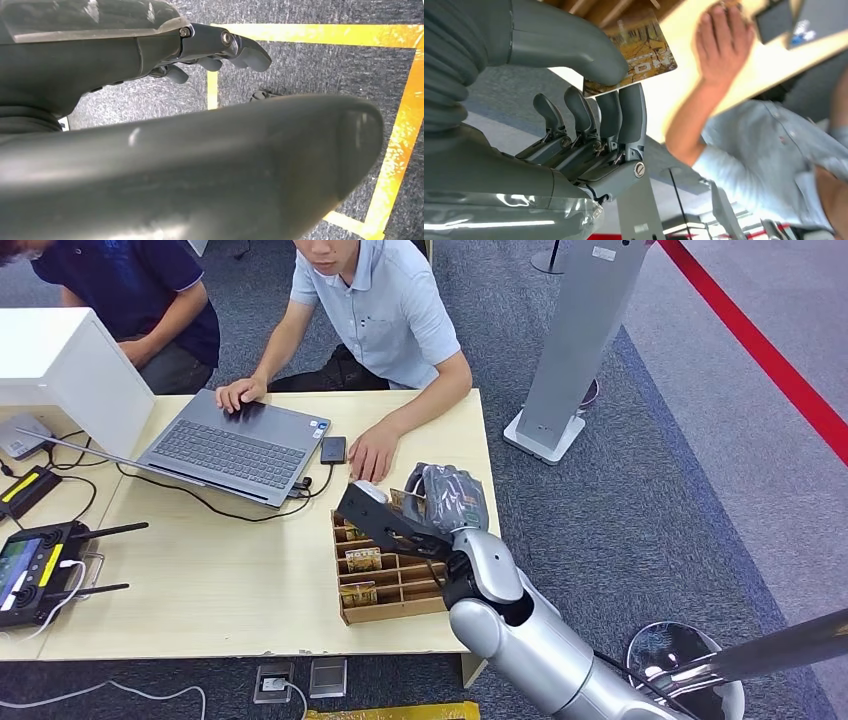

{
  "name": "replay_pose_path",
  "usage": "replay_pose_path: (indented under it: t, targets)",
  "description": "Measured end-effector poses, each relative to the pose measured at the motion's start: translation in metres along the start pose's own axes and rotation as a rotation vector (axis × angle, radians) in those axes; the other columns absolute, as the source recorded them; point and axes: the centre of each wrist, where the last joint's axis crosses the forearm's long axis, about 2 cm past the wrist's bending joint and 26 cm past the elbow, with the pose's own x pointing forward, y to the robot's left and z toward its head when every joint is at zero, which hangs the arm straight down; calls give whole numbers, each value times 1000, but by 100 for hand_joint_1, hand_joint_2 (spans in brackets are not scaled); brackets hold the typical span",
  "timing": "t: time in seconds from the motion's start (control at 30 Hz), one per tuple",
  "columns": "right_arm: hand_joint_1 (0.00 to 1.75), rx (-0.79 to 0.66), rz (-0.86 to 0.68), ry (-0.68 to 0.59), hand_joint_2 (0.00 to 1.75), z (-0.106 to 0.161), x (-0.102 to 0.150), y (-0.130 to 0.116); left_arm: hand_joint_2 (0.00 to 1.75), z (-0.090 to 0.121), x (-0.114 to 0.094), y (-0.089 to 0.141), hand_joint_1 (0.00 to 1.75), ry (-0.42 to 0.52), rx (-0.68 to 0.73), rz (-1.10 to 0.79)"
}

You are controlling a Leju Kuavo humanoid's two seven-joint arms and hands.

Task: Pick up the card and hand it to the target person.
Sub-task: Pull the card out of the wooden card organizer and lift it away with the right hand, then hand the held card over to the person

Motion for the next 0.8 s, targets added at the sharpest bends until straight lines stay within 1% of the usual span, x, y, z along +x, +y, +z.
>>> replay_pose_path:
  t: [0.23, 0.37, 0.47, 0.6, 0.67, 0.73, 0.8]
  targets:
    - [143, -139, -60, -110, 175, 15, 4, -33, 0, 0, 0, 0, 0, -13, -7, -6]
    - [143, -160, -46, -198, 175, 11, 13, -46, 0, 0, 1, 0, 0, -29, -15, -22]
    - [143, -162, -15, -285, 175, -4, 22, -49, 0, 0, 2, 0, 0, -41, -22, -36]
    - [143, -153, 47, -379, 175, -36, 35, -46, 0, 0, 5, -1, 0, -61, -31, -53]
    - [143, -148, 104, -394, 175, -55, 42, -43, 0, 1, 8, -2, 0, -70, -35, -67]
    - [143, -131, 176, -379, 175, -72, 46, -38, 0, 1, 11, -2, 0, -76, -37, -86]
    - [143, -109, 240, -359, 175, -81, 47, -33, 0, 1, 14, -3, 0, -79, -38, -98]
